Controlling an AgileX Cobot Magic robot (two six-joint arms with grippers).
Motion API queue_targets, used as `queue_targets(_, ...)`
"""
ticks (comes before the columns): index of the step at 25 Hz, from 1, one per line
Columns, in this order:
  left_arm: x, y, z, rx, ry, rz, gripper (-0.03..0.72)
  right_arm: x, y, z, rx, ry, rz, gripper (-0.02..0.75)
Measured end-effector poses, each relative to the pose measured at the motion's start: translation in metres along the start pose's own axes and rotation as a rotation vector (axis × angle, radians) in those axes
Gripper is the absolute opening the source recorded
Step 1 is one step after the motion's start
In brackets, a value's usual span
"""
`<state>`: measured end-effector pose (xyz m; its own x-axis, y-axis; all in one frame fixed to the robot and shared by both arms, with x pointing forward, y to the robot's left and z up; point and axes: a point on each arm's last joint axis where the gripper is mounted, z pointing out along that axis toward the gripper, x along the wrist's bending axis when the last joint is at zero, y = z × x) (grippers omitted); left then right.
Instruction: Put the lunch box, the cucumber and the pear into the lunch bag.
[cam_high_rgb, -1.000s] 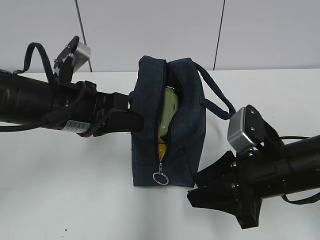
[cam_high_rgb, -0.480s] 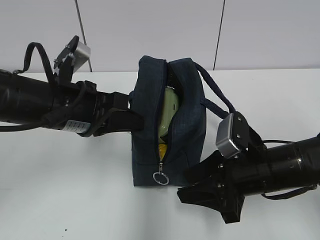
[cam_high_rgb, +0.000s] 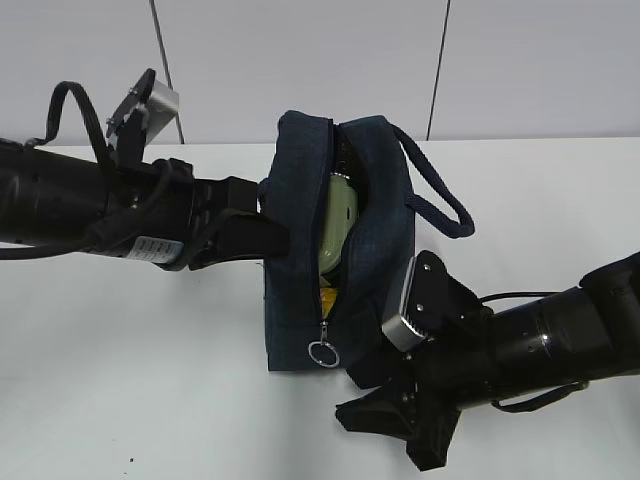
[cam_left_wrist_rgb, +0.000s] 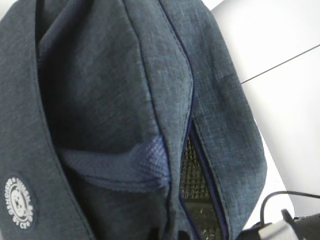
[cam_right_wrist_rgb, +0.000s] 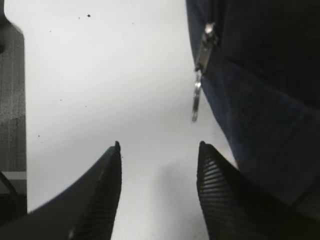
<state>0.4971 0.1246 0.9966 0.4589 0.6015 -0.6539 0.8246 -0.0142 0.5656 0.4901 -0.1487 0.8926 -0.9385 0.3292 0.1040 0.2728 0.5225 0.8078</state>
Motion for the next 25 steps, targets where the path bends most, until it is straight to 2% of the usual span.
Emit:
queue_targets(12,0.000,0.000,0.000,-0.002,-0.001,-0.003,-0.012,-0.018,0.016,0.001,-0.002,-0.071,-0.048,0.389)
queue_targets(21,0.000,0.000,0.000,-0.002,-0.001,-0.003,-0.012,-0.019,0.003,0.016,0.000,-0.006,-0.005,0.389)
queue_targets(25,0.000,0.000,0.000,-0.002,-0.001,-0.003,-0.012,-0.022,0.008,0.017,-0.022,-0.002,-0.016,0.389)
